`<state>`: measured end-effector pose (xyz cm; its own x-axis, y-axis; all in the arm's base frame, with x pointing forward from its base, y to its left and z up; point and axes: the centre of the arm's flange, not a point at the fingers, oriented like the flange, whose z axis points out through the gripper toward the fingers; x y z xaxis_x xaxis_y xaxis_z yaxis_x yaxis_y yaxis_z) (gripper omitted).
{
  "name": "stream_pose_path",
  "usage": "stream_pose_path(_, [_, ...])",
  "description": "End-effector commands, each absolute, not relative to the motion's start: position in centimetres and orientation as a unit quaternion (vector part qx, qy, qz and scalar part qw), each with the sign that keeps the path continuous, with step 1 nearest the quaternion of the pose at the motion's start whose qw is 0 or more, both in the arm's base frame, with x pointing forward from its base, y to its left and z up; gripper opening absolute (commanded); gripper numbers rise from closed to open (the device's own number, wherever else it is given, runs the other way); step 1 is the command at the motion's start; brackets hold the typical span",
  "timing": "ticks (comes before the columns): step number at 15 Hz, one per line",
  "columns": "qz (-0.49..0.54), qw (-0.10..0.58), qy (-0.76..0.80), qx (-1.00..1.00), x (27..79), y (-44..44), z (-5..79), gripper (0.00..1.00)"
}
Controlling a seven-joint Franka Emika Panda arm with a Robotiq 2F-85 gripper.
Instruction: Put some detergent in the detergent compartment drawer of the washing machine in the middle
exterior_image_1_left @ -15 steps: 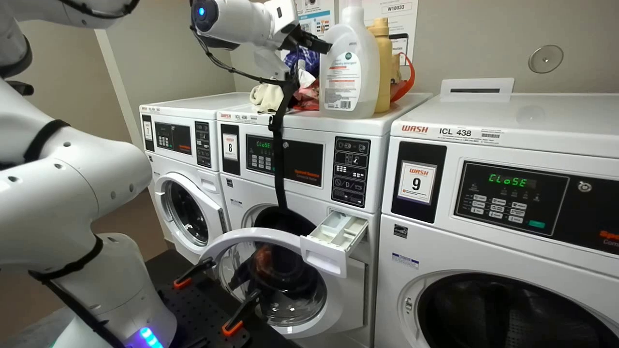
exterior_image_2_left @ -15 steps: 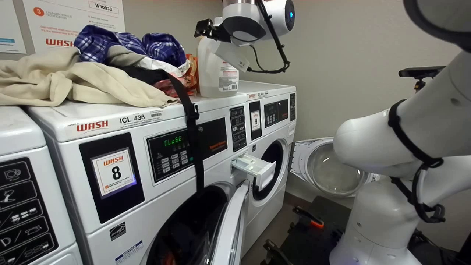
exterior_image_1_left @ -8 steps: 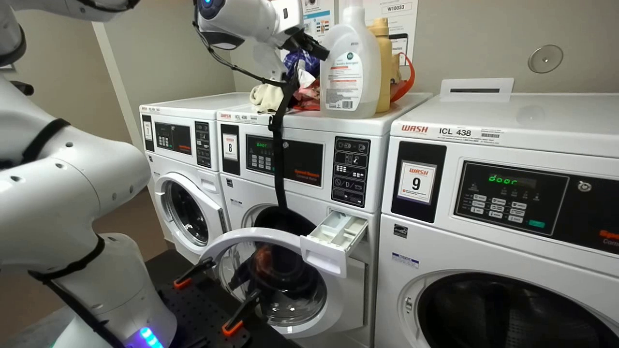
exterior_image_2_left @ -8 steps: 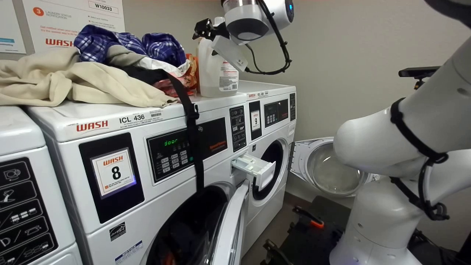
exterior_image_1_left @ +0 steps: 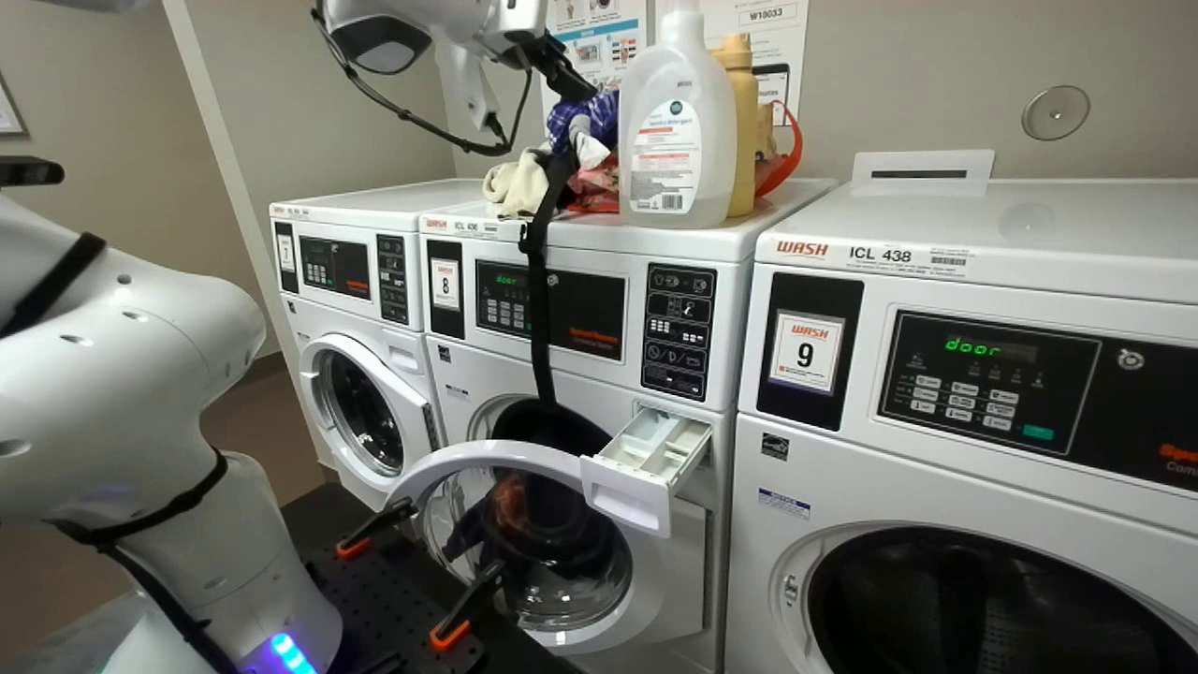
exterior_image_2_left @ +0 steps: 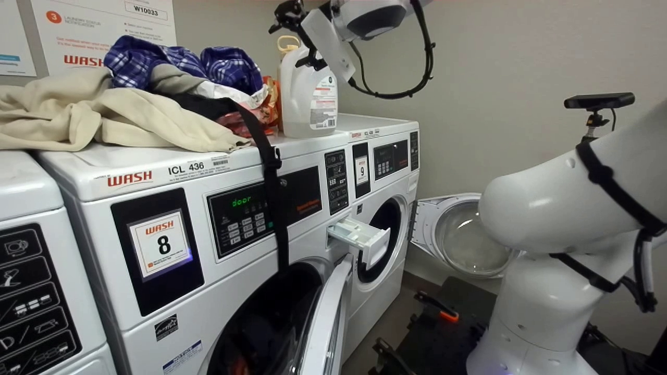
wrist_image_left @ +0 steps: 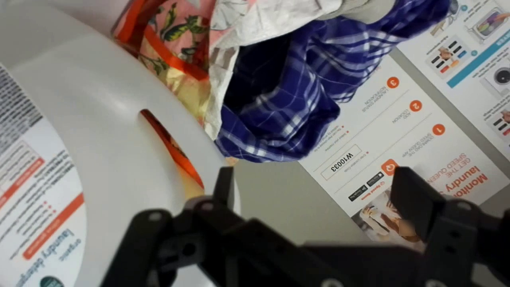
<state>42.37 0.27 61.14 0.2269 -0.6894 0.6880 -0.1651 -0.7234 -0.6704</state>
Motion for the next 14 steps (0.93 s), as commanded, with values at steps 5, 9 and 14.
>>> stream_pose_path(5, [-0.525,0.277,0.329,-0.735,33.9,3.7,66.9,1.0])
stream_pose_path(9, [-0.511,0.296,0.351,-0.727,31.7,4.1,68.9,1.0])
stream_pose_path(14, [-0.504,0.332,0.371,-0.706,30.2,3.1,70.3,1.0])
